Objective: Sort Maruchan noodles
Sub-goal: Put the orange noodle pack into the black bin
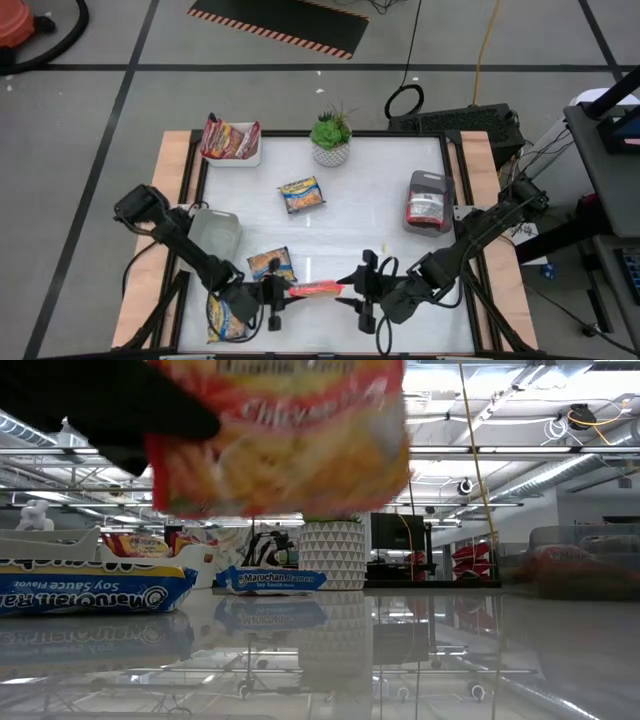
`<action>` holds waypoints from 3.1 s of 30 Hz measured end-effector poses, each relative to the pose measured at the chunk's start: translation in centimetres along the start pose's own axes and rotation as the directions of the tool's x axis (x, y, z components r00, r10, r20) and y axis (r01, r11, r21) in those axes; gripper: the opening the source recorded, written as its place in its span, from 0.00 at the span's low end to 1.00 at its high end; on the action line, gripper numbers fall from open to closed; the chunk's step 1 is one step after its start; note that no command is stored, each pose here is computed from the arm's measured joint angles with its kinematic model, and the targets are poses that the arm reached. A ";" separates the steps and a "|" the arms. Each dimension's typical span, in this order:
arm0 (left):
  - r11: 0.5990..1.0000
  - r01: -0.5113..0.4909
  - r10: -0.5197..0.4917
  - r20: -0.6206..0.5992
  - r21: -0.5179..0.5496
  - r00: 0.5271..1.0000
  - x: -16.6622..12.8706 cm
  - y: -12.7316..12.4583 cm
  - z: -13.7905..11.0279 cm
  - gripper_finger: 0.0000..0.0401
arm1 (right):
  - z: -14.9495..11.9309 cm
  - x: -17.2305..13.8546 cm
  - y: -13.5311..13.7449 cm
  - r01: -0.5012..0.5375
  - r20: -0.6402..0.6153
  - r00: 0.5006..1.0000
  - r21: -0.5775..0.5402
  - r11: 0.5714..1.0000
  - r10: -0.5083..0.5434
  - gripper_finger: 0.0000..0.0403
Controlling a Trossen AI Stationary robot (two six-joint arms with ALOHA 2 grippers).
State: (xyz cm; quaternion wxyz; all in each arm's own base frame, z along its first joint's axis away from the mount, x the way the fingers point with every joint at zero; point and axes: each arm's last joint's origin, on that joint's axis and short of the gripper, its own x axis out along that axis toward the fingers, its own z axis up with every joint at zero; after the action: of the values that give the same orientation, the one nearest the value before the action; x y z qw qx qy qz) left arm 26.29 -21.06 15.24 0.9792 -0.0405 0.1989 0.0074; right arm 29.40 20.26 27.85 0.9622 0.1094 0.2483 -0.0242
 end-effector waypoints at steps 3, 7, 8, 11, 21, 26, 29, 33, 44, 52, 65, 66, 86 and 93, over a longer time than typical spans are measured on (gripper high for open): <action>0.999 0.006 -0.010 -0.078 -0.044 0.997 -0.3 0.5 -0.2 0.21 | -0.4 0.5 0.0 0.005 -0.012 1.000 -0.065 0.998 -0.005 0.45; 0.996 0.026 -0.036 -0.131 -0.082 0.991 -0.6 0.5 -0.3 0.21 | -0.3 2.2 -0.3 -0.020 -0.060 0.998 -0.090 0.996 0.015 0.45; 0.996 0.029 -0.041 -0.132 -0.086 0.990 -0.7 0.5 -0.4 0.21 | -0.1 2.8 -0.4 -0.018 -0.066 0.998 -0.097 0.995 0.011 0.45; 0.995 0.034 -0.047 -0.136 -0.097 0.990 -0.8 0.3 -0.5 0.21 | 0.2 4.6 -0.7 -0.010 -0.092 0.996 -0.121 0.993 -0.001 0.45; 0.992 0.011 -0.035 -0.192 -0.125 0.981 -1.2 0.2 -1.2 0.21 | 1.1 9.3 -0.3 -0.009 -0.232 0.972 -0.171 0.985 -0.032 0.45; 0.991 -0.005 -0.025 -0.228 -0.130 0.973 -1.6 0.0 -1.8 0.21 | 1.5 10.5 -0.3 0.019 -0.268 0.961 -0.178 0.984 -0.067 0.45; 0.992 -0.001 -0.029 -0.231 -0.128 0.973 -1.8 -0.2 -1.9 0.21 | 1.4 10.9 -0.5 0.019 -0.278 0.958 -0.204 0.979 -0.077 0.45; 0.993 0.008 -0.036 -0.232 -0.121 0.972 -2.0 -0.4 -2.0 0.21 | 1.5 10.8 -0.4 0.003 -0.272 0.959 -0.249 0.969 -0.073 0.48; 0.993 0.006 -0.033 -0.229 -0.118 0.973 -2.1 -0.4 -2.0 0.21 | 0.9 11.3 -0.4 -0.034 -0.308 0.950 -0.243 0.970 -0.044 0.66; 0.993 0.003 -0.030 -0.230 -0.115 0.973 -2.1 -0.4 -2.1 0.21 | 0.2 13.5 -1.4 -0.074 -0.347 0.938 -0.201 0.977 0.000 0.62; 0.996 0.006 -0.027 -0.230 -0.090 0.973 -2.1 -0.4 -2.1 0.21 | 0.1 13.6 -1.9 -0.038 -0.335 0.940 -0.298 0.954 -0.067 0.52; 0.996 0.011 -0.031 -0.231 -0.090 0.972 -2.1 -0.5 -2.1 0.21 | 0.1 13.6 -1.8 -0.052 -0.334 0.941 -0.290 0.956 -0.050 0.54; 0.997 0.043 -0.054 -0.207 -0.056 0.977 -2.3 -0.9 -2.0 0.21 | -1.4 15.4 -3.1 -0.227 -0.315 0.934 -0.167 0.959 0.166 0.36; 0.993 0.033 -0.055 -0.206 -0.109 0.977 -2.4 -1.0 -2.0 0.21 | -1.2 15.5 -3.4 -0.224 -0.311 0.936 -0.168 0.960 0.164 0.25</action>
State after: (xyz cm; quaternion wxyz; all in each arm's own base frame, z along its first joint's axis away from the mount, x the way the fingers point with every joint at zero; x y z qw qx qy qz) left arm 23.33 -22.22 14.40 0.9494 -0.0968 0.2988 -0.0084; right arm 42.06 17.35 18.64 0.9181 0.0383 0.3779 0.1132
